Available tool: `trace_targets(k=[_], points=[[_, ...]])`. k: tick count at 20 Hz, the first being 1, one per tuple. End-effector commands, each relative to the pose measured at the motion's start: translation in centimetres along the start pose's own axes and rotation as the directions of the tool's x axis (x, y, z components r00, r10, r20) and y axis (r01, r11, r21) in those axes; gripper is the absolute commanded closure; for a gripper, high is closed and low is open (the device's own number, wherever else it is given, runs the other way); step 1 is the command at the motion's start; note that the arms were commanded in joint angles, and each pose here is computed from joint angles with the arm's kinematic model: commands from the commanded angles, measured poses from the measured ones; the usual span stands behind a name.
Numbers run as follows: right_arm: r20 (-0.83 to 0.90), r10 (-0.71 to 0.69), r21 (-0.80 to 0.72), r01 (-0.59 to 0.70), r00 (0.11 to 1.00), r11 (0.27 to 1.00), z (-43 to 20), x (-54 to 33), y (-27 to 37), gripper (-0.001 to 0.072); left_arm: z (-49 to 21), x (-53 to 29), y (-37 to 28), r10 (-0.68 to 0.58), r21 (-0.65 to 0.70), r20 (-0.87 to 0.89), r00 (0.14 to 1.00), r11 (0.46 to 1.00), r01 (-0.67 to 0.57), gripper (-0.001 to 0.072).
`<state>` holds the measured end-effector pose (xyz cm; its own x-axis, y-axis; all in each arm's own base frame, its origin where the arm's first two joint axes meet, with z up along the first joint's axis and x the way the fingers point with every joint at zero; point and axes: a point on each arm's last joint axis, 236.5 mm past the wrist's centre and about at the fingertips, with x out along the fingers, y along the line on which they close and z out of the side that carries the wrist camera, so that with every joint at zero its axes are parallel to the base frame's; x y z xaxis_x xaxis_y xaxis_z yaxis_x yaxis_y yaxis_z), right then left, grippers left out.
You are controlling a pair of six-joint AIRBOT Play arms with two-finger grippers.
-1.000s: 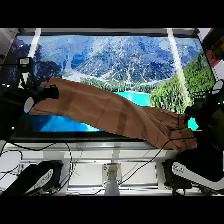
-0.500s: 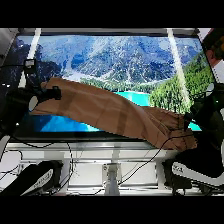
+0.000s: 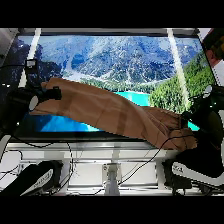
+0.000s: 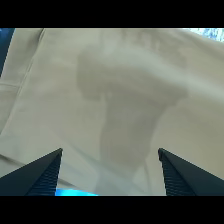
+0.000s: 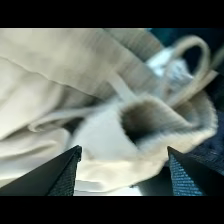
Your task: Fold the clothes and pants, and hang the long-sleeved shirts on hangers.
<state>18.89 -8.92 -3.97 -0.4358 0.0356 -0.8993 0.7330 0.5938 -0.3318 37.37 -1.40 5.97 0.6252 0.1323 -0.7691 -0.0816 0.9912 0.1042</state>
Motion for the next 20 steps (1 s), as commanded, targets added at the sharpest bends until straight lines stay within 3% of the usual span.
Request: trace_targets(k=[1, 8, 11, 13, 15, 20], points=[[0.039, 0.06, 0.065, -0.063, 0.997, 0.996, 0.9, 0.0, 1.5, 0.0128, 0.0, 0.0, 0.1, 0.003, 0.003, 0.0, 1.0, 1.0, -0.003, 0.0015], [-0.052, -0.087, 0.044, 0.089, 0.995, 0.995, -1.5, 1.2, -1.5, 0.0156, 0.2, 0.0, 0.0, -0.001, 0.003, 0.01, 1.0, 1.0, 0.001, 0.0015], [-0.035, -0.098, 0.008, 0.098, 0.995, 0.995, -1.8, 2.3, -0.8, 0.0388, 0.3, 0.0, -0.1, -0.002, 0.003, 0.014, 1.0, 1.0, 0.002, 0.0015], [-0.021, -0.09, -0.001, 0.09, 0.996, 0.996, -1.7, 2.2, -0.4, 0.0423, 0.3, 0.0, 0.0, -0.002, 0.003, 0.014, 1.0, 1.0, 0.002, 0.0015], [-0.015, -0.085, -0.044, 0.084, 0.996, 0.995, -1.5, 1.8, -0.3, 0.0688, 0.3, 0.1, 0.0, -0.002, 0.004, 0.014, 1.0, 1.0, 0.002, 0.0015], [0.15, 0.062, -0.118, -0.044, 0.987, 0.992, 1.7, -2.7, 2.2, 0.069, 0.0, 0.8, 0.3, 0.02, 0.026, -0.002, 1.0, 0.999, -0.02, 0.0015]])
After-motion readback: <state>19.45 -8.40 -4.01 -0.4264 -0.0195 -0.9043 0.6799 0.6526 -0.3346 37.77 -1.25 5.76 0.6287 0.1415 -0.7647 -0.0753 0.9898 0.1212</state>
